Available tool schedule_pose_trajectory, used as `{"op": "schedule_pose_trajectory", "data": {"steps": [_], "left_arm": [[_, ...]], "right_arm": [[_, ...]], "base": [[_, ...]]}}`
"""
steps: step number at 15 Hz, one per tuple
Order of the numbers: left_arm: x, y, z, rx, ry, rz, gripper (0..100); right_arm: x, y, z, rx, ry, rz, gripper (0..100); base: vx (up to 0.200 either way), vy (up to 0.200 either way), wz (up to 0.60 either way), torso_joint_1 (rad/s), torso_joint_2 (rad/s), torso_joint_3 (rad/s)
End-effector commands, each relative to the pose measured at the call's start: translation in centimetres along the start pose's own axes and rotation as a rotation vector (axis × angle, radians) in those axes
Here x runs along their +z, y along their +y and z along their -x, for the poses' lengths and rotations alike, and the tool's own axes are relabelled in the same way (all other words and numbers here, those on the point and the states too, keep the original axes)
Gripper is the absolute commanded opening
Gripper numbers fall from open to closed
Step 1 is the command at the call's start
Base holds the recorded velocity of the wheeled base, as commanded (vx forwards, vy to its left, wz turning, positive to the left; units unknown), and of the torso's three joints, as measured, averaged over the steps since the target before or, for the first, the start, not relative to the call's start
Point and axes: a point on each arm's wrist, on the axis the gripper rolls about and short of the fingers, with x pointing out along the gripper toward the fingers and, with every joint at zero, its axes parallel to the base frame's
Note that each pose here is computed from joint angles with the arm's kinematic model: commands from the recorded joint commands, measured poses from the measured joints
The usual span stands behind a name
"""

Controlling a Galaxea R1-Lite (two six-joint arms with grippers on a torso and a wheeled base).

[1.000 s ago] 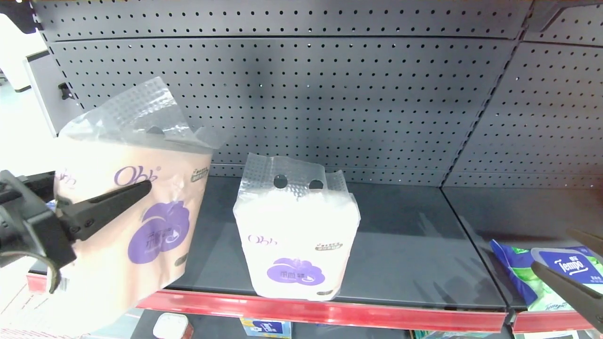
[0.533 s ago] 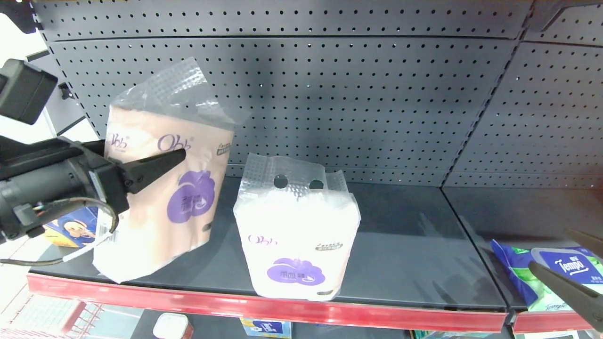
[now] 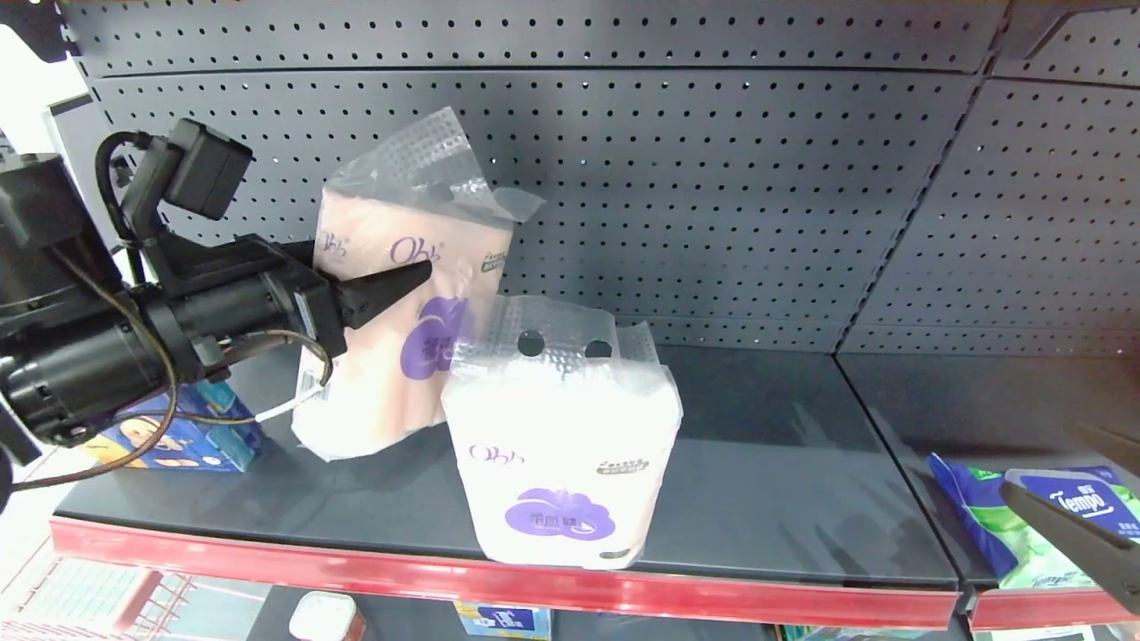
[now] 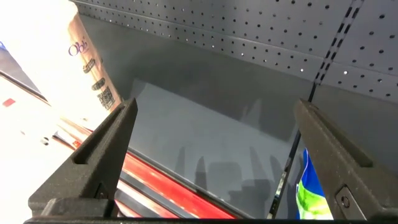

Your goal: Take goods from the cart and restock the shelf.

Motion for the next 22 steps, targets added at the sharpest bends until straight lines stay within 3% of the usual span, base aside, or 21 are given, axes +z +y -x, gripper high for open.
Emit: {"op": "schedule_pose_trajectory", "data": {"steps": [1, 3, 5, 8, 12, 15, 18, 22], "left_arm": [[-2.4, 1.8, -2.7, 0.008, -0.002, -0.003, 0], [-2.9, 2.2, -3.4, 0.003, -0.020, -0.007, 0], [-2.8, 2.6, -3.3, -0.071, -0.026, 0.005, 0], [-3.2, 4.2, -2.9, -0.168, -0.022, 0.013, 0], [-3.2, 4.4, -2.7, -0.272, -0.031, 0.009, 0], [-4.4, 4.9, -3.7, -0.325, -0.019, 0.024, 0], [-6.0, 5.6, -4.9, -0.378, -0.050, 0.001, 0], [-7.2, 6.4, -6.8, -0.392, -0.127, 0.029, 0]], "right_arm": [[0.0, -0.1, -0.2, -0.001, 0.005, -0.001, 100], [0.2, 0.0, -0.3, 0.011, 0.004, -0.001, 100], [0.3, -0.1, -0.5, 0.016, 0.006, -0.002, 100], [0.5, -0.1, -0.7, 0.028, 0.006, -0.001, 100], [0.6, -0.1, -0.7, 0.025, 0.001, 0.002, 100], [0.7, -0.1, -0.6, 0.023, -0.006, 0.006, 100], [0.7, -0.1, -0.6, 0.023, -0.006, 0.007, 100], [0.8, -0.1, -0.7, 0.023, -0.007, 0.008, 100]], "base": [[0.000, 0.000, 0.00, 0.000, 0.00, 0.000], [0.000, 0.000, 0.00, 0.000, 0.00, 0.000], [0.000, 0.000, 0.00, 0.000, 0.00, 0.000], [0.000, 0.000, 0.00, 0.000, 0.00, 0.000], [0.000, 0.000, 0.00, 0.000, 0.00, 0.000], [0.000, 0.000, 0.00, 0.000, 0.00, 0.000], [0.000, 0.000, 0.00, 0.000, 0.00, 0.000], [0.000, 0.000, 0.00, 0.000, 0.00, 0.000]]}}
